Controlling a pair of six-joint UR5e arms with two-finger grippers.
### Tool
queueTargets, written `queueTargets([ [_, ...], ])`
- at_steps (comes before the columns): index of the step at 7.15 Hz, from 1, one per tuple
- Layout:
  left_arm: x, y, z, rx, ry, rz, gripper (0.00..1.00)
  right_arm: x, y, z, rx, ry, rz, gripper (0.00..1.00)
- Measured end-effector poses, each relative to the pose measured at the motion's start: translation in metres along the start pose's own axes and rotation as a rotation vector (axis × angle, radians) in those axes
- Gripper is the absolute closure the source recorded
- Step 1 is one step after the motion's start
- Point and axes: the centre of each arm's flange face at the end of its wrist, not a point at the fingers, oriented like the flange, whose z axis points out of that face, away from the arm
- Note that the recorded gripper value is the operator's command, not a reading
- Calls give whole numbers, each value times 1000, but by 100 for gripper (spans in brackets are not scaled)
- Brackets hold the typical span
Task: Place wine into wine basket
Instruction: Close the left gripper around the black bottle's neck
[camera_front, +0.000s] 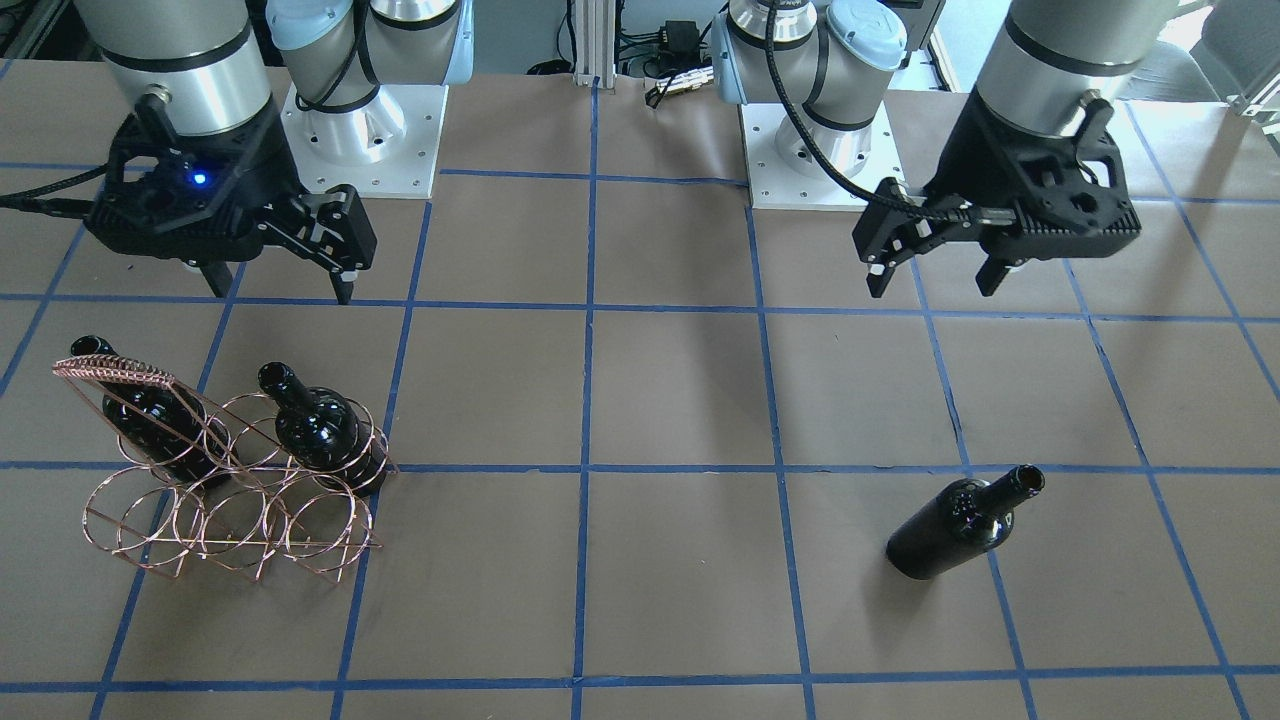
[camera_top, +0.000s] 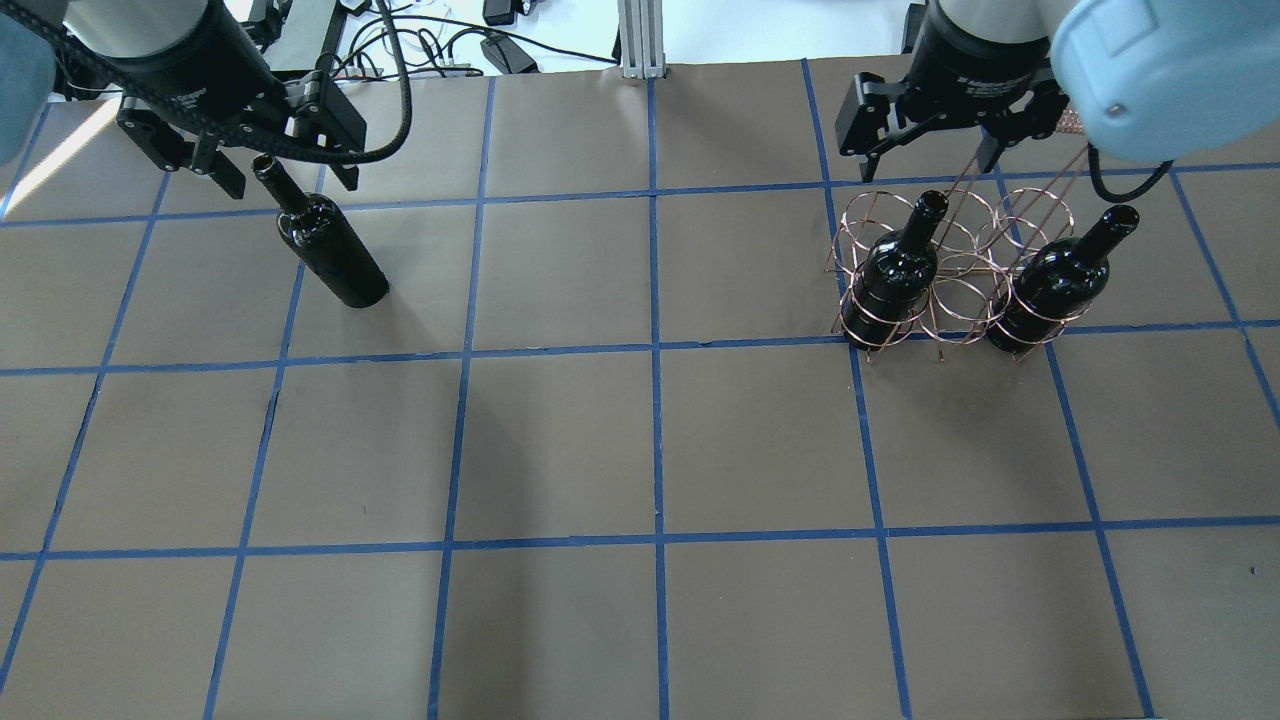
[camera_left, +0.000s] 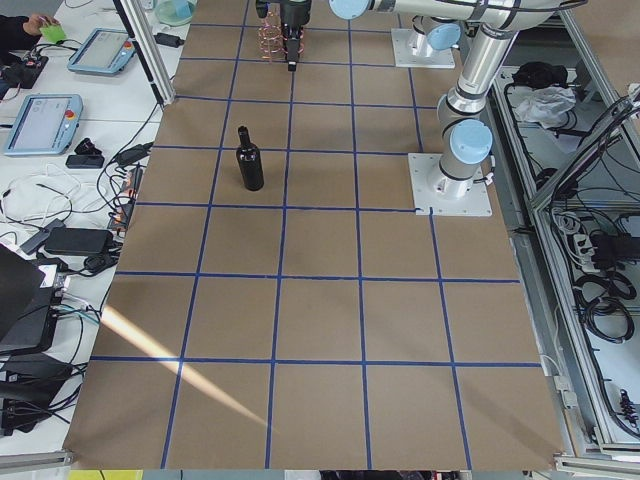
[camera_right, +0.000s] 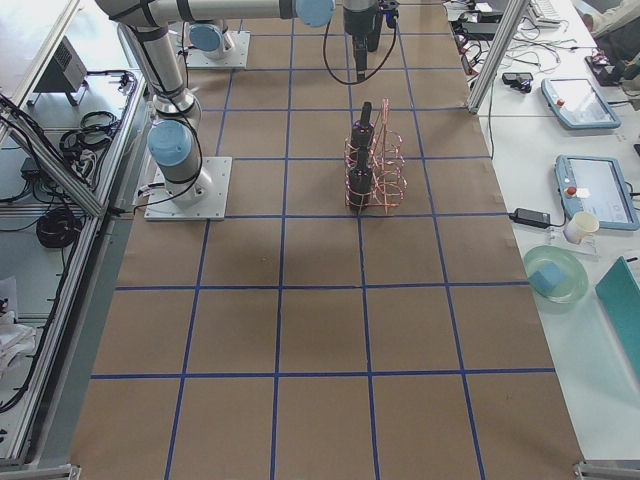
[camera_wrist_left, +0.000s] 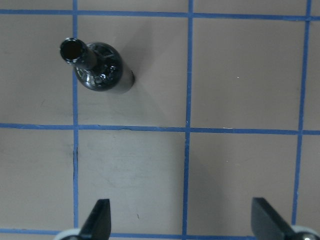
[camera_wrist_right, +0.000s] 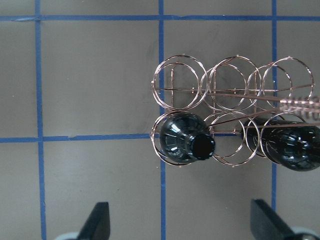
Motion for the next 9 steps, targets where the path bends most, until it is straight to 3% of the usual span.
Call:
queueTargets([
  [3, -60, -57, 46, -22, -8, 65, 0, 17, 2, -2, -6, 2, 0, 0],
  [5, -72, -94, 82, -2, -3, 90, 0, 17, 5, -1, -8, -1, -7, 0],
  [8, -76, -120, 129, -18, 9, 169, 1, 16, 11, 0, -11, -7, -7, 0],
  [9, -76, -119, 138, -35, 12, 184, 26, 15, 11, 0, -11, -8, -6, 0],
])
